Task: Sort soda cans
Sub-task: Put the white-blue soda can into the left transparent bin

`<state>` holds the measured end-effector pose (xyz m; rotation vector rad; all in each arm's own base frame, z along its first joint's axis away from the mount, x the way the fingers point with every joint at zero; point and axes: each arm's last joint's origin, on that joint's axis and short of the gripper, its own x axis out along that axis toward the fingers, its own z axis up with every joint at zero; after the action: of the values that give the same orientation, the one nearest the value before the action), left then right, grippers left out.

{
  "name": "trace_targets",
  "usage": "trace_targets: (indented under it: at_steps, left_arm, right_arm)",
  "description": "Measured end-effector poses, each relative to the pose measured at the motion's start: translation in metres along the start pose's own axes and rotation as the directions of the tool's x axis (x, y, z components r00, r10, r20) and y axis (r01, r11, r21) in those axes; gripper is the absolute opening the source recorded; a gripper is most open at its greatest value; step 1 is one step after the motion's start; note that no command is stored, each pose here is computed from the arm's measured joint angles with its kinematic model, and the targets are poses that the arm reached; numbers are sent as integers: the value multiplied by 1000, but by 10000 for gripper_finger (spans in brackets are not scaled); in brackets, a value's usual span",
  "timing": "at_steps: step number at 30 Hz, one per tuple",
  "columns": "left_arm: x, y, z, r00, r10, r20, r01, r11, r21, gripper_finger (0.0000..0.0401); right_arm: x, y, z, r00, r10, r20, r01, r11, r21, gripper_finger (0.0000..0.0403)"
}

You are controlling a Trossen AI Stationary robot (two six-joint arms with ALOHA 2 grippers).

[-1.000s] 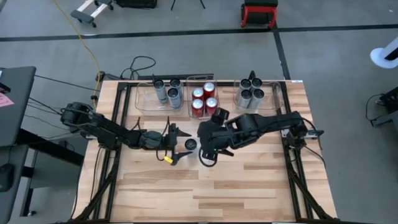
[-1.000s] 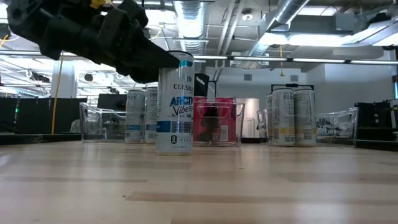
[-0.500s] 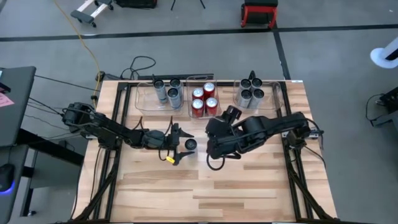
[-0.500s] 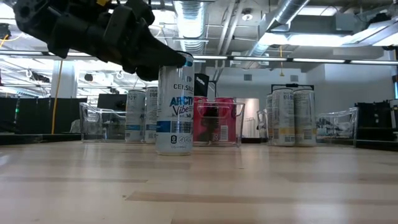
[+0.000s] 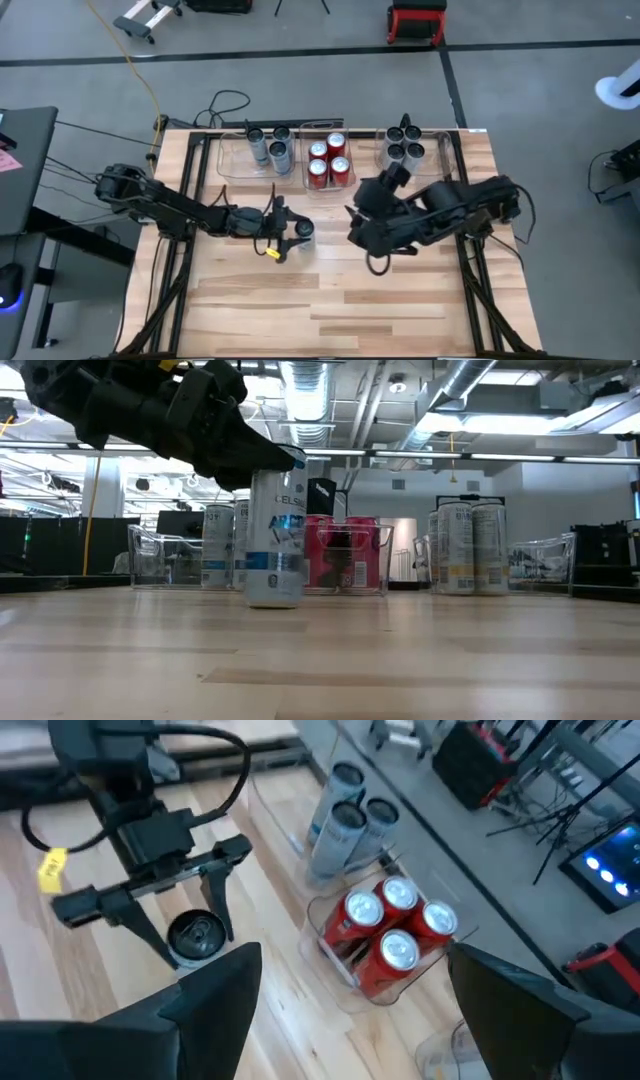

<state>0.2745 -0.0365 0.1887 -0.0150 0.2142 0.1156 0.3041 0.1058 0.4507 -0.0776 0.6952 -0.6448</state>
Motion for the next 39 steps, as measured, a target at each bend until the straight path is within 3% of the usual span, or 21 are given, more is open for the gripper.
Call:
trace_targets:
  at_steps: [9,14,21,30,36,39]
  left_arm:
    - [-52,29,47,981,176,79,-176,984,-16,252]
    - [-91,52,66,960,254,115,-251,967,-45,252]
    - [-131,71,82,931,338,141,-335,941,-46,252]
    - [-141,96,91,862,491,127,-490,871,-40,252]
    - [-141,117,78,793,600,106,-597,800,-57,252]
    - [-142,126,72,779,615,122,-610,788,-79,252]
  right_arm:
    - [-20,-11,-9,998,-11,54,10,1000,25,311]
    - [0,-14,-35,997,-47,-57,48,999,16,285]
    - [10,-36,-80,989,-79,-128,93,990,108,279]
    - [34,-43,-137,992,67,-103,-39,965,258,279]
    - [45,-39,-168,985,170,-42,-149,940,308,279]
    - [47,-39,-179,982,186,-31,-167,934,314,279]
